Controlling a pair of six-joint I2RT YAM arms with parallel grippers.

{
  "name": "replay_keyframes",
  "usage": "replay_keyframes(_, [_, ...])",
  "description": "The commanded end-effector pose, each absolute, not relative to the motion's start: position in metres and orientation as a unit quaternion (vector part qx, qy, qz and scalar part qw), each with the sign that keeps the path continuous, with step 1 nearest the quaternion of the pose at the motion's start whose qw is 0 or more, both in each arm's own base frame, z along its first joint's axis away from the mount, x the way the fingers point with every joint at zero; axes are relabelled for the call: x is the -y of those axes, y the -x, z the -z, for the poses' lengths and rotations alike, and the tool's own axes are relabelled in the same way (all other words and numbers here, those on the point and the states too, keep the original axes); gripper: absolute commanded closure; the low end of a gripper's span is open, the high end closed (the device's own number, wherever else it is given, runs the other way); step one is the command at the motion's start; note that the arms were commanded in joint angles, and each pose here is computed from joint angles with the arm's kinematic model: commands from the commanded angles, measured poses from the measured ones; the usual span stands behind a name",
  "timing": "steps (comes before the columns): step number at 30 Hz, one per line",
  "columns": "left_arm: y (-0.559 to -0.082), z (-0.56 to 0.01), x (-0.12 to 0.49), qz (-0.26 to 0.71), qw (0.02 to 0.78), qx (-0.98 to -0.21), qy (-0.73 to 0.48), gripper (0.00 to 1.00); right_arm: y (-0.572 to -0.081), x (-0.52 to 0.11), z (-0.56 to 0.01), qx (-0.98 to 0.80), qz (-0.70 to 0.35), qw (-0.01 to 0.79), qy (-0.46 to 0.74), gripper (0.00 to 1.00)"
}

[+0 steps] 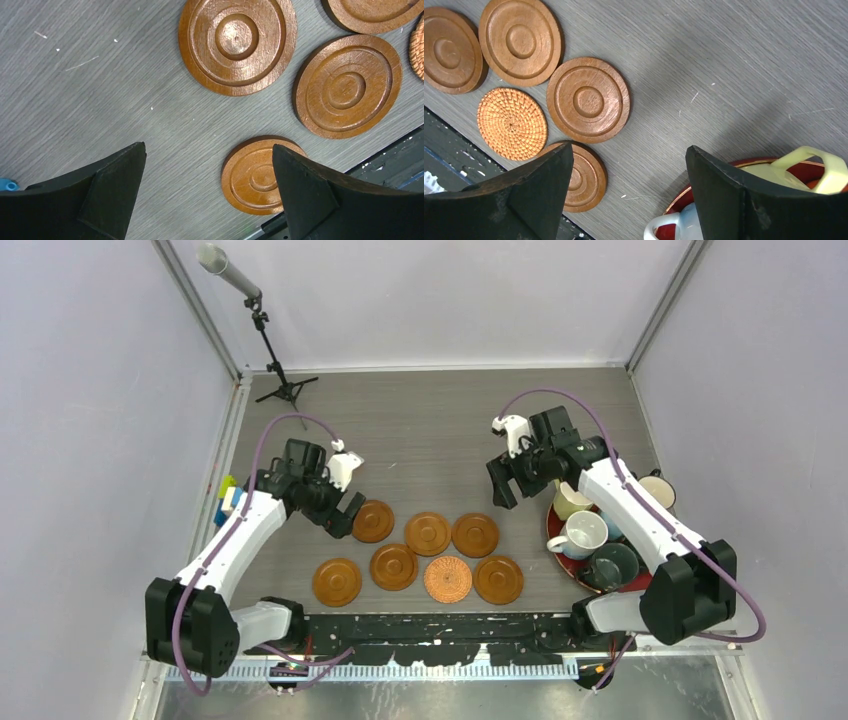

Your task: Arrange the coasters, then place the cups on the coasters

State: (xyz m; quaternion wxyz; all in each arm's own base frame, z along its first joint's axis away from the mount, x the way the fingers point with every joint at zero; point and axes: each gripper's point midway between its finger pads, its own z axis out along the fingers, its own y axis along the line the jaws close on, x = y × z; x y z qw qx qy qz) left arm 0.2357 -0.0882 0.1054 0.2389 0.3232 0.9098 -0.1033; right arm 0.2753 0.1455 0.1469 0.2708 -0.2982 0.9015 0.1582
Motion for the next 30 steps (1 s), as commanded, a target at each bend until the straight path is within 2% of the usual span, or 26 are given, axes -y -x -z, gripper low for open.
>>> replay_keyframes(1, [-0.250, -0.115, 0.093, 0.104, 0.276, -0.892, -0.343, 0.00, -0.271, -0.154, -0.145, -0.886, -0.175, 0.270, 0.334, 0.13])
replay_keyframes(10, [-0.272, -0.096, 0.099, 0.100, 0.265, -0.892, -0.352, 0.00, -0.267, -0.158, -0.101, -0.891, -0.162, 0.209, 0.369, 0.13])
replay_keyframes(16, [-0.288, -0.075, 0.109, 0.102, 0.258, -0.892, -0.356, 0.00, -0.277, -0.170, -0.081, -0.886, -0.133, 0.203, 0.394, 0.15])
replay_keyframes(22, [-0.300, -0.056, 0.117, 0.106, 0.248, -0.891, -0.365, 0.09, -0.284, -0.178, -0.058, -0.886, -0.120, 0.190, 0.405, 0.19])
replay_keyframes(30, [-0.300, -0.037, 0.126, 0.105, 0.239, -0.885, -0.385, 0.12, -0.282, -0.185, -0.037, -0.883, -0.116, 0.175, 0.421, 0.20])
